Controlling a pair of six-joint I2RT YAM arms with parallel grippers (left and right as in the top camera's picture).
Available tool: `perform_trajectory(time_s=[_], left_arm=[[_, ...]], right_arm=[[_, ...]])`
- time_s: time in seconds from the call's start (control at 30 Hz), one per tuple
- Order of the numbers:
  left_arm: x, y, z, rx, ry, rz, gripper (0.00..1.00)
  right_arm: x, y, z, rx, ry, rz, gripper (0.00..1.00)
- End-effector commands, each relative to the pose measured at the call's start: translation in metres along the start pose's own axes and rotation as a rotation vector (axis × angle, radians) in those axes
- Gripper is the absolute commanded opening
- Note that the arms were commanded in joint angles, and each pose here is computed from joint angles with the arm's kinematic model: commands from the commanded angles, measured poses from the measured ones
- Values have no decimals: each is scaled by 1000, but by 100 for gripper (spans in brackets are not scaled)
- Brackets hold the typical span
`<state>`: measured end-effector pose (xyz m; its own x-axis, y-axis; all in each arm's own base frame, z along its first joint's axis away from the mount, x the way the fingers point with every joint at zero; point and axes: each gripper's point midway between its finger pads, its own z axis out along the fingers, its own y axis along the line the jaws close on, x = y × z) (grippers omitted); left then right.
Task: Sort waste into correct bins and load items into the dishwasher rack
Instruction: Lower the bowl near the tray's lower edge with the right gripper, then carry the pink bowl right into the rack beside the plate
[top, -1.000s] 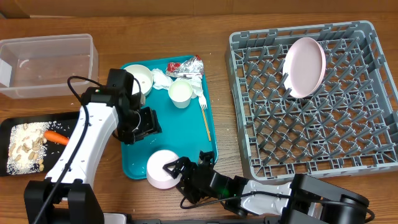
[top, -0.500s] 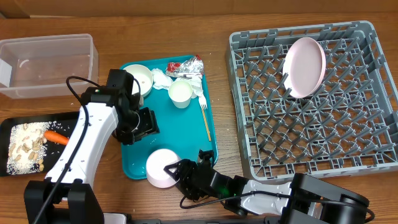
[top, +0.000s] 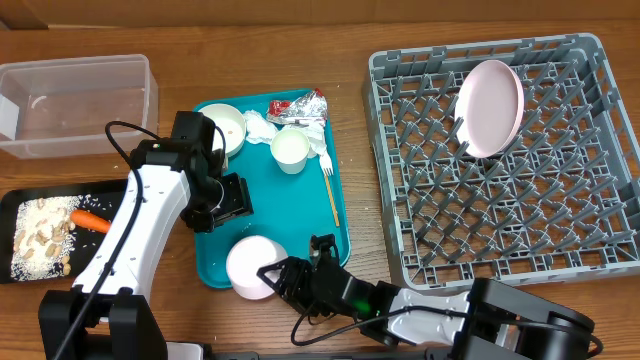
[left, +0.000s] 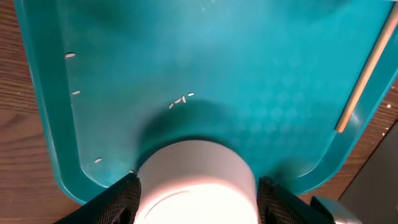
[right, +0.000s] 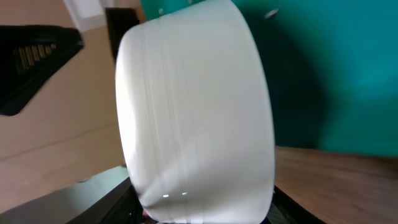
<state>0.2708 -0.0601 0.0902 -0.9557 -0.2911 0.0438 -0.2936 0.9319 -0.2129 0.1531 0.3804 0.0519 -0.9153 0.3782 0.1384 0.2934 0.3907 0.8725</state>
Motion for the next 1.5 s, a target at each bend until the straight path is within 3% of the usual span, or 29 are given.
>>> perform_trajectory(time_s=[0.0,0.13,0.2,0.5,0.97,1.23,1.47], left_arm=[[1,3,7,-24,14,-11,63],[-1,6,14,-40,34,-16,61],[-2,9,17,-59,37,-18,58],[-9,20,15,-125,3,-18,51],[-11,18,13,-118,-4,-16,52],[-8,19,13,-124,10,-14,52],[-6,20,13,-127,16,-16,52]], right_arm=[[-9,9,-7,-17,-9,-76,33],[-17,12,-10,-19,1,-109,20],[-21,9,-11,-6,3,-104,18],[-48,4,-31,112,-37,-172,13],[-82,74,-101,289,-202,-435,10],[-120,129,-173,215,-361,-405,10],[-176,123,-268,210,-597,-296,11]])
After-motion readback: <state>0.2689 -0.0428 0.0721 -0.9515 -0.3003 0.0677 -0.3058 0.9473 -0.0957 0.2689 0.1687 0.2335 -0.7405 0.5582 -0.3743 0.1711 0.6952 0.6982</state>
